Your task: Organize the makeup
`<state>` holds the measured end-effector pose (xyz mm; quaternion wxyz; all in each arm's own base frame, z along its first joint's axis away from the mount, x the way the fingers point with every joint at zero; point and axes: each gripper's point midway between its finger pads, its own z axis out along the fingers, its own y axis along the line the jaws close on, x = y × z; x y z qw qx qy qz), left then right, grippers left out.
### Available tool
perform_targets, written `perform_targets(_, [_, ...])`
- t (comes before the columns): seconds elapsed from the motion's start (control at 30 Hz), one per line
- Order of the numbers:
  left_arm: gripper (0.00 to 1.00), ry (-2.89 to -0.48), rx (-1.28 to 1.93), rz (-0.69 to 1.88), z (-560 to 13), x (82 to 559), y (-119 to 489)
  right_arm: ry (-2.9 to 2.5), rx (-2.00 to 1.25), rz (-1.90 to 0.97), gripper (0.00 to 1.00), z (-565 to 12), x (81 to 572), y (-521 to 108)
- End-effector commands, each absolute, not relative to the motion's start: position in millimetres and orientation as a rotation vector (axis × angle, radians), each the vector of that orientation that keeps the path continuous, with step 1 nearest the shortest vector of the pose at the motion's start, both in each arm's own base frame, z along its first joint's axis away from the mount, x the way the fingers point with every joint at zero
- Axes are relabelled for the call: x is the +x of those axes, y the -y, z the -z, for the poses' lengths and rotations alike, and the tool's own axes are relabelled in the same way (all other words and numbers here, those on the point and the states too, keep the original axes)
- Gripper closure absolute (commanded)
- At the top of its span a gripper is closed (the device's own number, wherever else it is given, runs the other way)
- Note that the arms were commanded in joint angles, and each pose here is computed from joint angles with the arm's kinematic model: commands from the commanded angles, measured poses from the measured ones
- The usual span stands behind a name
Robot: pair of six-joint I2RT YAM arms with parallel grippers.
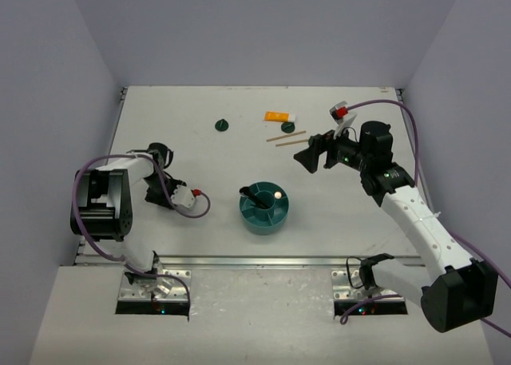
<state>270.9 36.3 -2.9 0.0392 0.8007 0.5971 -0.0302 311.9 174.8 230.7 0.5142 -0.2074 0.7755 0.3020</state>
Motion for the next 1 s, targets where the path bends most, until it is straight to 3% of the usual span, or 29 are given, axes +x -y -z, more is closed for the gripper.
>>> perform_targets(0.0, [0.68,-1.284,2.643,0.083,23.1,294.6,-13.0,-1.792,-0.528,-0.713,0.11,-255.4,317.5,-176.8])
perform_targets(0.1, [0.97,-1.242,2.649,0.151,23.8,284.9,-6.7,-1.787,-0.532,-0.696,0.11,-257.4,318.6,-175.2])
perform_targets(0.13, [1.00,-1.232,2.646,0.172,25.0,281.7,-4.3,-1.786,-0.533,-0.692,0.11,-257.6,318.8,-174.7])
perform_targets(0.23, [1.00,-1.252,2.628,0.213,29.4,274.5,-1.4,-1.786,-0.527,-0.688,0.11,-257.7,318.7,-173.9])
perform_targets(0.37, [1.00,-1.456,2.308,0.271,8.7,297.8,23.9,-1.796,-0.494,-0.688,0.10,-257.8,319.3,-172.2])
perform_targets(0.5, [1.00,-1.675,1.712,0.313,-73.0,390.0,53.2,-1.808,-0.460,-0.679,0.10,-258.9,324.8,-170.4])
perform_targets(0.63, [1.00,-1.595,1.159,0.453,-203.9,468.3,81.6,-1.817,-0.452,-0.714,0.10,-261.4,329.1,-175.9])
perform_targets(0.67, [1.00,-1.591,0.996,0.645,-233.6,461.5,99.0,-1.814,-0.450,-0.716,0.10,-261.7,330.1,-176.0])
perform_targets(0.7, [1.00,-1.399,0.969,0.629,-290.6,467.0,111.7,-1.812,-0.447,-0.718,0.10,-261.1,329.3,-175.9])
perform_targets(0.8, [1.00,-1.136,0.901,0.710,-361.8,439.6,155.0,-1.795,-0.439,-0.707,0.10,-259.2,328.8,-174.0])
perform_targets(0.97, [1.00,-0.998,0.945,0.933,-376.7,393.0,236.2,-1.769,-0.433,-0.684,0.10,-260.4,327.8,-170.6])
